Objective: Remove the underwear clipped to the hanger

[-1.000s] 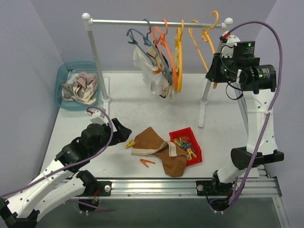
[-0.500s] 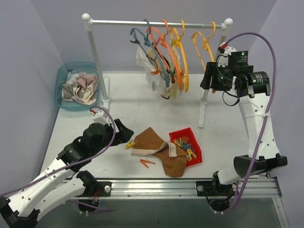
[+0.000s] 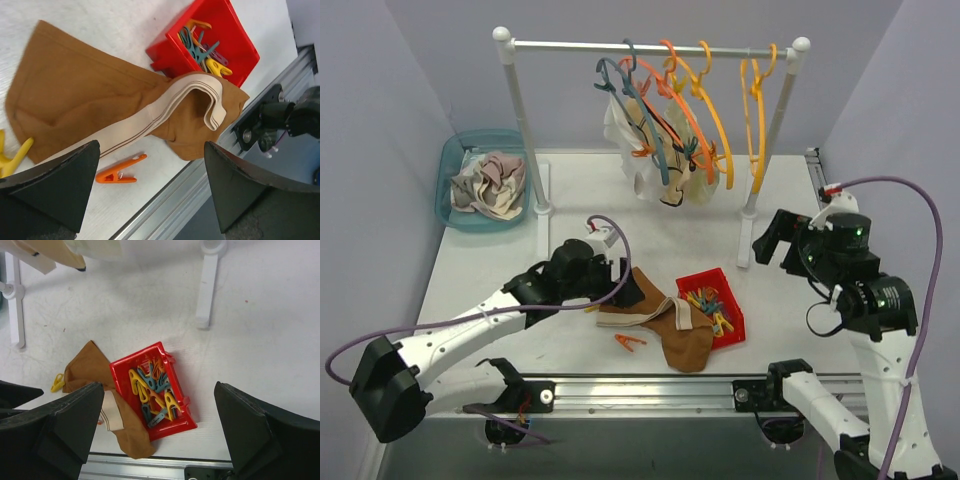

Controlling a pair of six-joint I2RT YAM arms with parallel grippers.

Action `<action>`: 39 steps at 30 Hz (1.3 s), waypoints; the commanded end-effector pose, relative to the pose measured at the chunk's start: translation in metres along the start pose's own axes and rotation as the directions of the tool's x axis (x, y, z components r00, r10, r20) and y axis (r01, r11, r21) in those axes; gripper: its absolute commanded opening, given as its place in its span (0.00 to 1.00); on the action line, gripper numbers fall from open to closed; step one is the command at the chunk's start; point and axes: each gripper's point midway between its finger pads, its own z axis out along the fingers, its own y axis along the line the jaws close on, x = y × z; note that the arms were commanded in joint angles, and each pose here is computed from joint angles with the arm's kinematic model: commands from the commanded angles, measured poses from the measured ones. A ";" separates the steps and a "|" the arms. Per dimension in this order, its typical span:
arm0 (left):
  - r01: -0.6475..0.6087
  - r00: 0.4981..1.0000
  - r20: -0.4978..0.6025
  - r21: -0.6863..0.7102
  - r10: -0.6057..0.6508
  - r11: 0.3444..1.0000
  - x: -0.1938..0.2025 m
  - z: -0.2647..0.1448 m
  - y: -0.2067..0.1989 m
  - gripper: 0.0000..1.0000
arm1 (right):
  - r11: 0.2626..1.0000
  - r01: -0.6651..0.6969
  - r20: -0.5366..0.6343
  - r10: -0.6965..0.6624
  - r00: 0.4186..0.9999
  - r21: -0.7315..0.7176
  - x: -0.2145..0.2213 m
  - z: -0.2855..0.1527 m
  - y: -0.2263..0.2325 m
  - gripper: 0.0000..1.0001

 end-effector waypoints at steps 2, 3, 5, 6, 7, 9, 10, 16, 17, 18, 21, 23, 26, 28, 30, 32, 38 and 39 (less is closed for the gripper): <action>-0.223 0.975 0.009 0.136 0.224 0.965 -0.012 0.017 -0.044 0.94 | 0.996 -0.083 0.024 0.083 0.996 -0.015 0.026 -0.003 -0.005 1.00; -0.249 0.968 0.004 0.139 0.251 0.959 -0.009 0.020 -0.045 0.94 | 0.996 -0.086 0.018 0.086 0.996 -0.024 0.032 -0.004 -0.005 1.00; -0.328 0.944 0.005 0.141 0.331 0.934 -0.003 0.028 -0.047 0.94 | 0.996 -0.084 -0.014 0.083 0.996 -0.043 0.048 -0.004 -0.005 1.00; -0.356 0.933 0.004 0.143 0.359 0.924 0.000 0.031 -0.047 0.94 | 0.995 -0.090 -0.023 0.089 0.996 -0.048 0.053 -0.004 -0.004 1.00; -0.382 0.922 -0.005 0.138 0.386 0.914 0.004 0.036 -0.045 0.94 | 0.994 -0.095 -0.044 0.092 0.995 -0.057 0.061 -0.001 -0.004 1.00; -0.449 0.890 -0.019 0.129 0.455 0.884 0.010 0.044 -0.041 0.94 | 0.991 -0.100 -0.057 0.096 0.994 -0.085 0.068 -0.003 -0.001 1.00; -0.464 0.882 -0.022 0.132 0.471 0.876 0.012 0.047 -0.040 0.94 | 0.991 -0.102 -0.061 0.097 0.993 -0.088 0.071 -0.003 -0.001 1.00; -0.536 0.829 -0.101 0.140 0.551 0.832 0.032 0.077 -0.024 0.94 | 0.989 -0.095 -0.049 0.090 0.995 -0.110 0.072 -0.010 0.001 1.00; -0.545 0.821 -0.105 0.152 0.561 0.825 0.036 0.081 -0.024 0.94 | 0.989 -0.094 -0.052 0.088 0.995 -0.112 0.073 -0.010 0.002 1.00; -0.548 0.815 -0.110 0.171 0.569 0.819 0.040 0.085 -0.025 0.94 | 0.989 -0.094 -0.050 0.088 0.995 -0.114 0.072 -0.011 0.002 1.00; -0.554 0.806 -0.132 0.176 0.577 0.814 0.049 0.099 -0.019 0.95 | 0.989 -0.092 -0.051 0.087 0.995 -0.119 0.073 -0.012 0.002 1.00; -0.552 0.807 -0.119 0.198 0.579 0.810 0.053 0.107 -0.022 0.98 | 0.989 -0.089 -0.050 0.084 0.995 -0.116 0.075 -0.012 0.001 1.00; -0.540 0.813 -0.103 0.234 0.573 0.809 0.057 0.110 -0.026 0.87 | 0.990 -0.093 -0.060 0.087 0.994 -0.108 0.079 -0.009 0.000 1.00; -0.530 0.818 -0.099 0.251 0.566 0.810 0.060 0.111 -0.028 0.71 | 0.989 -0.094 -0.061 0.087 0.994 -0.110 0.080 -0.009 0.000 1.00; -0.522 0.821 -0.106 0.258 0.561 0.813 0.062 0.111 -0.029 0.58 | 0.989 -0.096 -0.063 0.089 0.994 -0.111 0.081 -0.010 0.000 1.00; -0.514 0.820 -0.129 0.266 0.558 0.816 0.066 0.111 -0.028 0.37 | 0.989 -0.097 -0.052 0.091 0.994 -0.112 0.081 -0.011 -0.001 1.00; -0.486 0.837 -0.136 0.260 0.530 0.835 0.058 0.093 -0.038 0.03 | 0.989 -0.099 -0.049 0.094 0.994 -0.115 0.081 -0.015 -0.001 1.00; -0.482 0.837 -0.149 0.255 0.527 0.838 0.058 0.087 -0.038 0.03 | 0.989 -0.098 -0.049 0.093 0.994 -0.112 0.081 -0.015 -0.002 1.00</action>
